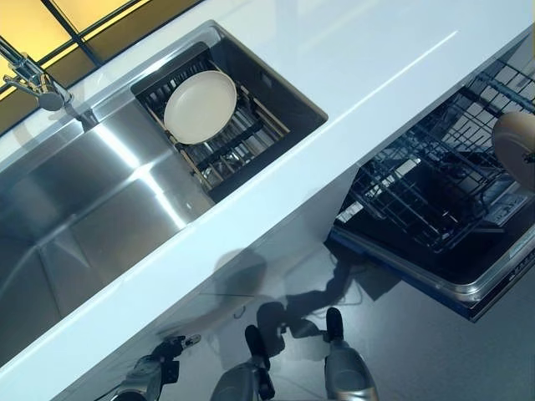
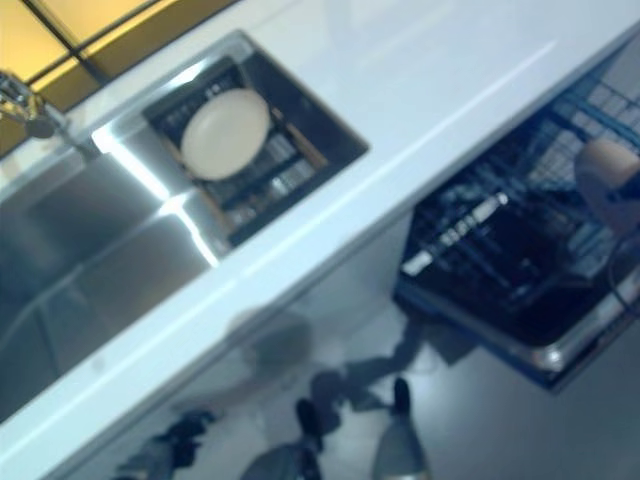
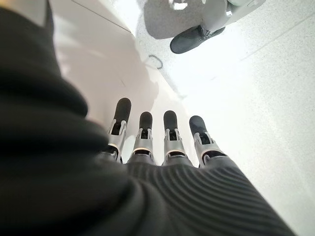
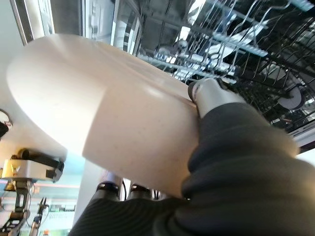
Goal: Take plates into dishwasher
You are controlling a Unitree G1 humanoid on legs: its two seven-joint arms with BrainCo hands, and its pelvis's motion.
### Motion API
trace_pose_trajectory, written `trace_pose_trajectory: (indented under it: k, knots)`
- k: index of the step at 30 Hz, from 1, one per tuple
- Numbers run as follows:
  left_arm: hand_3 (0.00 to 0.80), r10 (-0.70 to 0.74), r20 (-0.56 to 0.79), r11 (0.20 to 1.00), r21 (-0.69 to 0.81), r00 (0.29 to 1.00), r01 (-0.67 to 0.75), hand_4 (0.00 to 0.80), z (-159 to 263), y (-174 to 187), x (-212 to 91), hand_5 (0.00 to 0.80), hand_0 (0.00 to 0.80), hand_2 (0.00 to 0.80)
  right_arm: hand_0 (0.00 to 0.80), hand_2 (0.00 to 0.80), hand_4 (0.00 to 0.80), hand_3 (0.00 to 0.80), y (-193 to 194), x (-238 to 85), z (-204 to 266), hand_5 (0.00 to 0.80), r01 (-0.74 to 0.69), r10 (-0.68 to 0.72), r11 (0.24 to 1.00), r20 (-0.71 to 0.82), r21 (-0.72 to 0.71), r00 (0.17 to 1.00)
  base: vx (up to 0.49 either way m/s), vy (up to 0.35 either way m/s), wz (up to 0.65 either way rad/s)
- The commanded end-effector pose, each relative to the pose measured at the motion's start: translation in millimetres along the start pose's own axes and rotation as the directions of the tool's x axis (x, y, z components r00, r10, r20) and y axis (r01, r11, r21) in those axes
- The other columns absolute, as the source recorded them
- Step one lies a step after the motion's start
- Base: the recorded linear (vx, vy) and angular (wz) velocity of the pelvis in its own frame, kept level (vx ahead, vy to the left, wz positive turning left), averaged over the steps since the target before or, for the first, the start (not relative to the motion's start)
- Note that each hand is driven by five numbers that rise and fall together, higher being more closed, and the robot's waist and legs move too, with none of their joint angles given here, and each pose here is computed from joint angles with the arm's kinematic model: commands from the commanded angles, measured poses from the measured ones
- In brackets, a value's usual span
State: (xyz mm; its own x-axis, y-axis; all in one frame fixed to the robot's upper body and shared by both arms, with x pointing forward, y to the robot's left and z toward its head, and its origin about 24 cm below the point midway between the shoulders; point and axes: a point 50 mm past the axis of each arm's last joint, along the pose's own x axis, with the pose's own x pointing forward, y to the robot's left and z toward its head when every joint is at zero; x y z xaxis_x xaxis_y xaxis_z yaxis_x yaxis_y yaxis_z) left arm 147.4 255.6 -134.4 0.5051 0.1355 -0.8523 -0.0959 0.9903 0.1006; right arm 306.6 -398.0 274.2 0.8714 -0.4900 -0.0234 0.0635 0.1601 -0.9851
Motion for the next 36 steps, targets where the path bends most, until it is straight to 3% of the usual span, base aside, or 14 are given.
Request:
trace_pose_trajectory:
  k: [1, 13, 24, 36]
  knots:
    - [0.0, 0.017, -0.004, 1.0, 0.015, 1.0, -0.017, 0.0, -4.9, 8.9, -2.1, 0.0, 0.0, 0.0, 0.8, 0.8, 0.8, 0.8, -34.7, -7.8, 15.4, 0.8, 0.153, -0.15, 0.988, 0.06, -0.036, 0.987, 0.0, 0.0, 0.0]
    - [0.0, -0.004, -0.005, 1.0, 0.016, 1.0, 0.004, 0.0, -2.5, 4.6, -1.1, 0.0, 0.0, 0.0, 0.8, 0.8, 0.8, 0.8, -30.3, -5.8, 29.0, 0.8, 0.129, -0.114, 0.978, 0.097, -0.165, 0.989, -0.001, -0.003, 0.0]
    - [0.0, -0.029, 0.012, 0.999, 0.036, 0.999, 0.029, 0.0, 1.9, 1.4, -1.2, 0.0, 0.0, 0.0, 0.8, 0.8, 0.8, 0.8, -31.3, -5.3, 39.9, 0.8, 0.197, -0.161, 0.943, 0.149, -0.27, 0.976, -0.006, -0.007, 0.0]
    - [0.0, -0.056, 0.035, 0.998, 0.035, 0.998, 0.054, 0.0, 9.7, -3.6, -0.3, 0.0, 0.0, 0.0, 0.8, 0.8, 0.8, 0.8, -27.7, -7.0, 54.2, 0.8, 0.233, -0.178, 0.928, 0.202, -0.292, 0.963, -0.003, -0.005, 0.0]
